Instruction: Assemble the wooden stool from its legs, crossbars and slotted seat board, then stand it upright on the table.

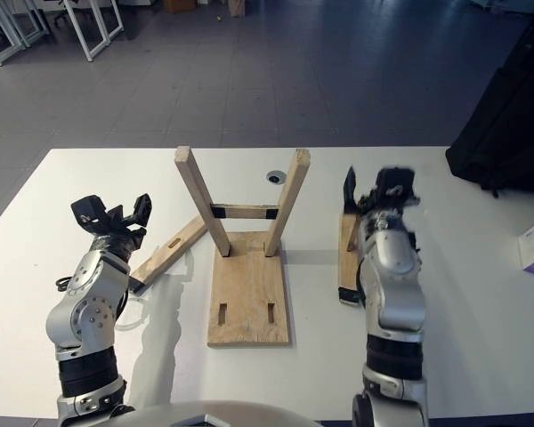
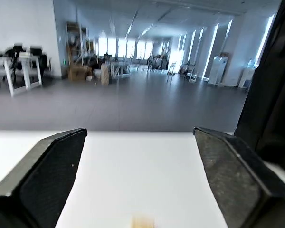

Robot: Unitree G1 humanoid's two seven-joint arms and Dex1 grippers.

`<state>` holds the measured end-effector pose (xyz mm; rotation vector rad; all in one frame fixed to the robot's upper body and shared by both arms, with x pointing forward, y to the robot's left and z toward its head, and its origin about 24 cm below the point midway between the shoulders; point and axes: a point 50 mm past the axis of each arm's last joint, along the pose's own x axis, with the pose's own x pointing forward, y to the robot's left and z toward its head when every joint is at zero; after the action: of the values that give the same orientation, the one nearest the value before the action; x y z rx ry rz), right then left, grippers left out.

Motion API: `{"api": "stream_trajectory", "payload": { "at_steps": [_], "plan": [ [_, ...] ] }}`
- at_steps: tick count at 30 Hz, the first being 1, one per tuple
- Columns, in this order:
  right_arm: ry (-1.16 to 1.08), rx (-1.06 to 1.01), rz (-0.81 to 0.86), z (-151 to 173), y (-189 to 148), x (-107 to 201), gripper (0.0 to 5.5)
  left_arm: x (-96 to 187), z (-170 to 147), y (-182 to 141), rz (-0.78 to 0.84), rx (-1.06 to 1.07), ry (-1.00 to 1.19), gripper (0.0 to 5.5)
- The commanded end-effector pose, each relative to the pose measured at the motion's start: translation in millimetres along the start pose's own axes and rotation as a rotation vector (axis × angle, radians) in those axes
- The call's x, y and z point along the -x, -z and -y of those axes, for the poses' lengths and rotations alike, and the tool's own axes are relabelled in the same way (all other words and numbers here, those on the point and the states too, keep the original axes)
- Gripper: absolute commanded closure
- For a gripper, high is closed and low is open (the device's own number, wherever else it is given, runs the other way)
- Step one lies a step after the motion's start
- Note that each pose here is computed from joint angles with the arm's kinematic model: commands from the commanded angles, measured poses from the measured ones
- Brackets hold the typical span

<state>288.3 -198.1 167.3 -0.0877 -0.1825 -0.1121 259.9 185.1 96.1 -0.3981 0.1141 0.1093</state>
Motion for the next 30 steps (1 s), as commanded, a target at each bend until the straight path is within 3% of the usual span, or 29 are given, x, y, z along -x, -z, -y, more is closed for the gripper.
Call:
{"api": "stream_trajectory", "payload": {
  "at_steps": [1, 6, 11, 17, 19, 22, 26, 28, 30],
  "plan": [
    [0.007, -0.044, -0.016, -7, -29, -18, 2.04, 0, 2, -3, 0.016, -0.001, -0.012, 2.0],
    [0.01, -0.028, -0.244, -7, -12, -33, 2.04, 0, 2, -2, 0.019, 0.003, -0.014, 2.0],
    [-0.015, -0.085, -0.093, -15, -46, -43, 2.04, 1, 2, -1, 0.019, 0.005, -0.019, 2.0],
    [0.013, 0.03, -0.471, -7, 70, -15, 2.04, 0, 2, -1, 0.021, 0.007, -0.016, 2.0],
    [0.025, 0.008, -0.482, -6, 81, -11, 2.04, 1, -1, -1, 0.019, 0.006, -0.025, 2.0],
    [0.026, -0.071, -0.358, -9, 58, -20, 2.04, 0, -1, -1, 0.019, 0.008, -0.027, 2.0],
    [0.008, -0.056, -0.027, -6, -21, -31, 1.52, 2, -2, -1, 0.02, 0.011, -0.033, 2.0],
    [0.022, -0.041, 0.059, -1, -50, -18, 1.1, 4, -1, 0, 0.015, 0.009, -0.029, 2.0],
    [0.025, -0.029, 0.044, -1, -55, 9, 0.74, 8, -4, -1, 0.012, 0.002, -0.036, 2.0]
  ]
}}
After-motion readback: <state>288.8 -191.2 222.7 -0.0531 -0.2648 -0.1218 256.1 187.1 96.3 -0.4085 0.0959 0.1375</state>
